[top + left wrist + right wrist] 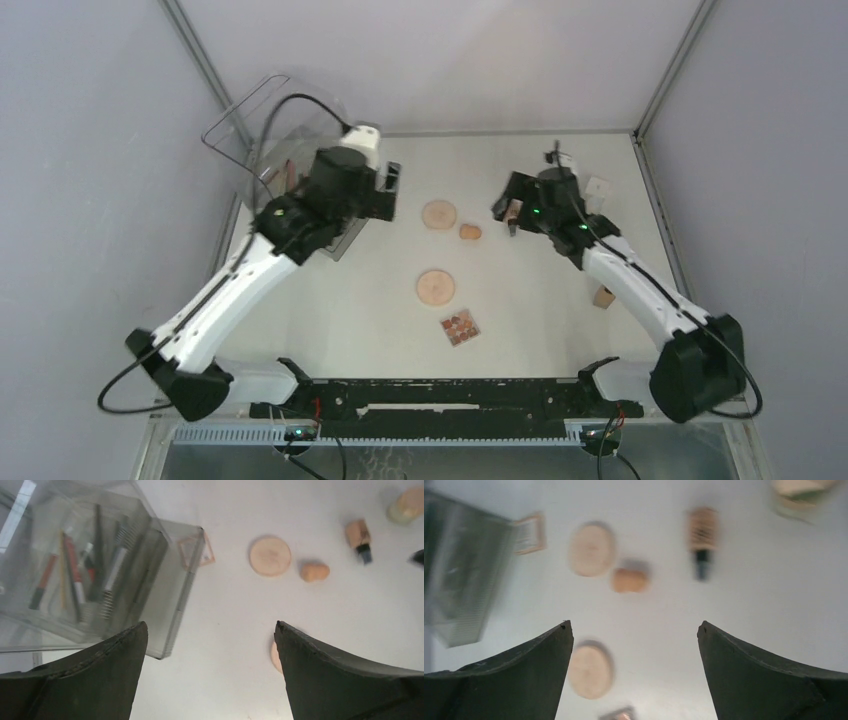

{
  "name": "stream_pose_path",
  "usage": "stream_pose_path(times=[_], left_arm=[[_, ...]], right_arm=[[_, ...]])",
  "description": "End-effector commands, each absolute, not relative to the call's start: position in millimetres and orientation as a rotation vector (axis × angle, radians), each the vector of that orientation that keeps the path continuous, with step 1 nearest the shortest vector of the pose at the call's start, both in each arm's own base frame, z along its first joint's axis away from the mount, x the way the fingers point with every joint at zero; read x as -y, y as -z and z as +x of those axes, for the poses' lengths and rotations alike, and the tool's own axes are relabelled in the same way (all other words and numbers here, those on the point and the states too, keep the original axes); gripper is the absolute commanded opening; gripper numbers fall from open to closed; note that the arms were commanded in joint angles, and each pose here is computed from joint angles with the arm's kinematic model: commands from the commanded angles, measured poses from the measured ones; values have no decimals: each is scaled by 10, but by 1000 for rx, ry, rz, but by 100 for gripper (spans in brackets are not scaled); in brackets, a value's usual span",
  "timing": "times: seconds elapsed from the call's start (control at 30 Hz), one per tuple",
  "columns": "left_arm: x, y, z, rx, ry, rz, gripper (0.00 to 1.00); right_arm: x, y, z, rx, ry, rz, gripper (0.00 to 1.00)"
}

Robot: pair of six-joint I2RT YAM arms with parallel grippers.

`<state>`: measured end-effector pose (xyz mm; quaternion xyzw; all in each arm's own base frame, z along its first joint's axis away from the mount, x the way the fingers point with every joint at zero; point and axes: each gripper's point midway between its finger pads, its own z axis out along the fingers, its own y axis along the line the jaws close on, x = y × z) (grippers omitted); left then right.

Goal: Organize the makeup
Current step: Open the drawer in the storage box, then pick up the makeup tool from the center of the board.

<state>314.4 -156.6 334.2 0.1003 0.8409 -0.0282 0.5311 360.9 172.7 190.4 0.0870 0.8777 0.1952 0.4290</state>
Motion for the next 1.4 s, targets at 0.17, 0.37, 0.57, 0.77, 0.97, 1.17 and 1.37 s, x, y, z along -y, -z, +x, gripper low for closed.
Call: stream_pose_path(times=[0.17, 0.37, 0.57, 0.77, 0.97, 1.17, 1.37], left_arm=[[2655, -2062, 2741, -2157, 125, 368, 100], [3149, -1293, 2478, -2265, 55, 578, 90], [3345, -702, 2486, -2367, -35, 647, 78], [3394, -448, 2487, -2401, -66, 662, 66], [3320, -244, 2455, -2430, -127, 701, 43], [3244, -471, 2519, -2367, -134, 677, 1], [3147, -1344, 2677, -2201, -59, 651, 0]], right_arm=[[-426, -1934, 2802, -2119, -321, 564, 100], [-354, -2079, 2747, -2046, -341, 567, 100], [-400, -1940, 2671, -2121, -352, 567, 100], [-387, -1934, 2621, -2109, -350, 566, 100], [-409, -1896, 2610, -2113, -369, 584, 100], [-421, -1891, 2602, -2104, -383, 589, 100], [-449, -1921, 2601, -2096, -402, 573, 100]])
